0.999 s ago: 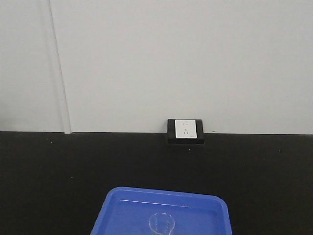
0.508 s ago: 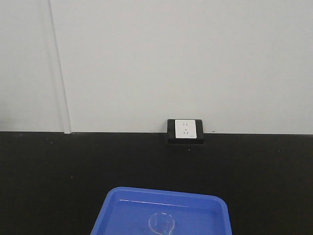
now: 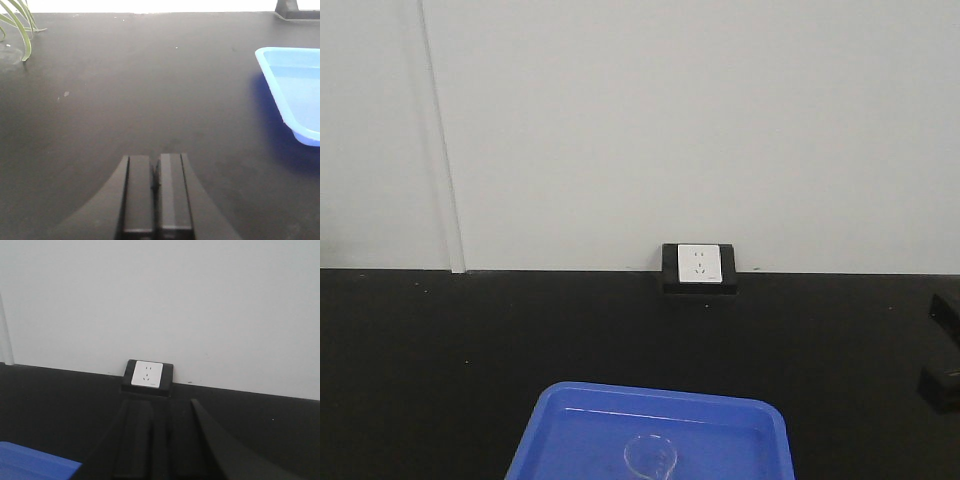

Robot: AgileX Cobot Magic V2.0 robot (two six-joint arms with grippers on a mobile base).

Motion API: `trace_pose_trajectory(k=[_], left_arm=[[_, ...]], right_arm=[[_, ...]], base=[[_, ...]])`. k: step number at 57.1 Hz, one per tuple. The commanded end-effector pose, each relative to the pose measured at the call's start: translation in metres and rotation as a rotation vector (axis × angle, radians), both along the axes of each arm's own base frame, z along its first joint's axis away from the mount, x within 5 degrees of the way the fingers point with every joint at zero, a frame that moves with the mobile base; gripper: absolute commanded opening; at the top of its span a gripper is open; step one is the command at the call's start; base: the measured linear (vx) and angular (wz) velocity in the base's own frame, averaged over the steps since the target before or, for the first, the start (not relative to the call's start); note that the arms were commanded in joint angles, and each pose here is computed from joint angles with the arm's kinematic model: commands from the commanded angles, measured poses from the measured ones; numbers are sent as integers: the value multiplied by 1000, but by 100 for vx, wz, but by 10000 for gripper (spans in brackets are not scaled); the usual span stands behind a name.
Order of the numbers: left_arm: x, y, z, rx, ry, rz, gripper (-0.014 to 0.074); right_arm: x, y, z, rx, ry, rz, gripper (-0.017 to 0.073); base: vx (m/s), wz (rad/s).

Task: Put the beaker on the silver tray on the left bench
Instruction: 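Raise the right arm and move the right gripper toward the beaker, then lower the open right gripper around the glass beaker in the blue tray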

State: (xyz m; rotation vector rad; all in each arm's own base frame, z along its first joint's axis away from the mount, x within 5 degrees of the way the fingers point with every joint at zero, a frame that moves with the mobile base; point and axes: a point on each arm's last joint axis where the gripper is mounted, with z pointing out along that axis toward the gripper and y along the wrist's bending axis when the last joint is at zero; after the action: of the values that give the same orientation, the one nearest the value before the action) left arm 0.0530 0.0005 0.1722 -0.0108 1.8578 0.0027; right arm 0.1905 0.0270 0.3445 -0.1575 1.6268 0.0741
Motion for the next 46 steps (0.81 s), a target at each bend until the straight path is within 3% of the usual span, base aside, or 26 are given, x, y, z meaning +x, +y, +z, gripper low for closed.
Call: trace_pose_trajectory(k=[1,14,28,41,46], left_arm=[[1,0,-2,-7,-65,-5,1],[1,0,-2,-7,-65,-5,1],[1,0,-2,-7,-65,-5,1],[1,0,-2,-7,-65,-5,1],[1,0,-2,-7,-65,-5,1]], right_arm=[[0,-1,20,8,-114,1,404],[3,0,19,13,-114,1,729],[10,3,18,38,-140,11,702],[48,45,-31,-105,20,190,619],[56,62,-59,-121,33,269,589]], base=[[0,0],[0,0],[0,0],[0,0],[0,0]])
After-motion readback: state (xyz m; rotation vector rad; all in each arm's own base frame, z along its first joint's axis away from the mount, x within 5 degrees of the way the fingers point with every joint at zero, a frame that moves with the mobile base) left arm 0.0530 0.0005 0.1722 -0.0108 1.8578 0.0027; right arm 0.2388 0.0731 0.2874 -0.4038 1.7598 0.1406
